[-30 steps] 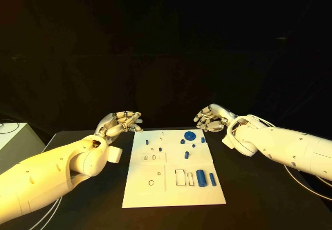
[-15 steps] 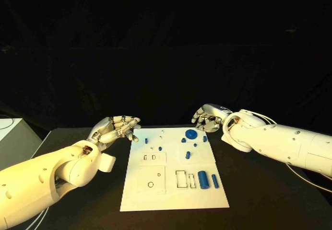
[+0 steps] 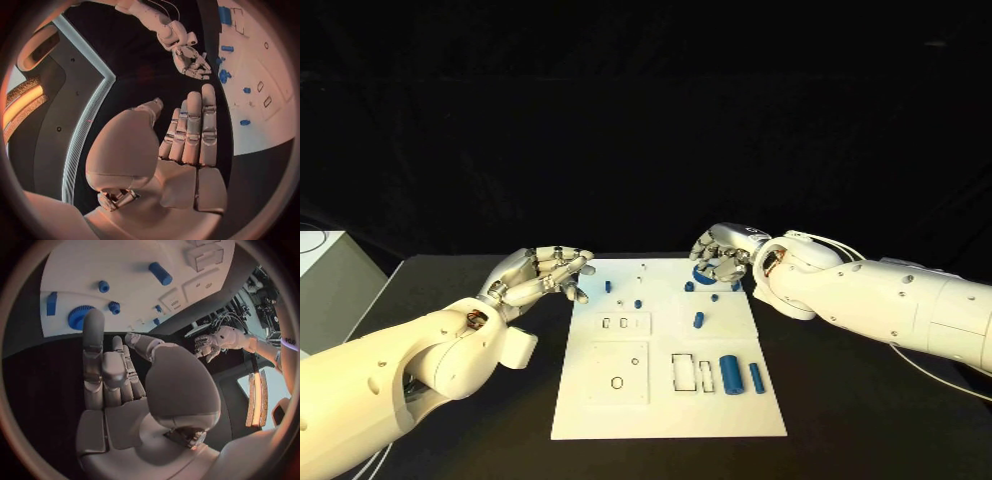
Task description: Assemble the parts on the task board
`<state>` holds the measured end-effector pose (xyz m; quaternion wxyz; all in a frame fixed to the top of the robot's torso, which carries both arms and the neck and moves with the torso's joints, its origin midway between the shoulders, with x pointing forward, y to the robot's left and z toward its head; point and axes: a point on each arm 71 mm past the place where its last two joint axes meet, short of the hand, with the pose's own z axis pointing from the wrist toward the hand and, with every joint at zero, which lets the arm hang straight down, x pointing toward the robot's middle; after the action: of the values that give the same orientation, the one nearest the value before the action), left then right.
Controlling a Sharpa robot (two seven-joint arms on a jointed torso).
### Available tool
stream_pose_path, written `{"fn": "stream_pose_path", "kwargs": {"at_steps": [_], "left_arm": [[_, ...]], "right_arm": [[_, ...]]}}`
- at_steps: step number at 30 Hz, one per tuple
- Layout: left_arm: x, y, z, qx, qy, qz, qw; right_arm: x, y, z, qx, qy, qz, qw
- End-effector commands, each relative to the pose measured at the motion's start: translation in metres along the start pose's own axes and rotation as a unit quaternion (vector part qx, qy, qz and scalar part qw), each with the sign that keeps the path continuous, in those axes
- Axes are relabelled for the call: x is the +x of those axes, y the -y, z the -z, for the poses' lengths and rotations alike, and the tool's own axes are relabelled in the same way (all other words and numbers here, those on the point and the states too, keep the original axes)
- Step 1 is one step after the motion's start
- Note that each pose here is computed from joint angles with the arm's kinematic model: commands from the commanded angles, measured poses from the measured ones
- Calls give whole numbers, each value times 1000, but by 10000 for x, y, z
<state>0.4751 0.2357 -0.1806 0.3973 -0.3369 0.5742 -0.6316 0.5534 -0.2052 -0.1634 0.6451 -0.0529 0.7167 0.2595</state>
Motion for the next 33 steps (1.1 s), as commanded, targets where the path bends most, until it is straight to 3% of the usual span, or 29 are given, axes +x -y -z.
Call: {"fn": "stream_pose_path", "kwargs": {"at_steps": [1,10,24,33], "left_arm": [[30,17,3,4,-17,-2,1000],[43,8,-6,1,-22,0,1000],[52,8,0,-2,-28,1,1000],[61,8,1,-3,-32,1,999]], "right_arm": [[-15,-36,17,2,16,13,1000],[53,-144,33,5,-1,56,998],[141,-236,44,20,-6,137,990],[172,-215,35,36,-15,153,987]]}}
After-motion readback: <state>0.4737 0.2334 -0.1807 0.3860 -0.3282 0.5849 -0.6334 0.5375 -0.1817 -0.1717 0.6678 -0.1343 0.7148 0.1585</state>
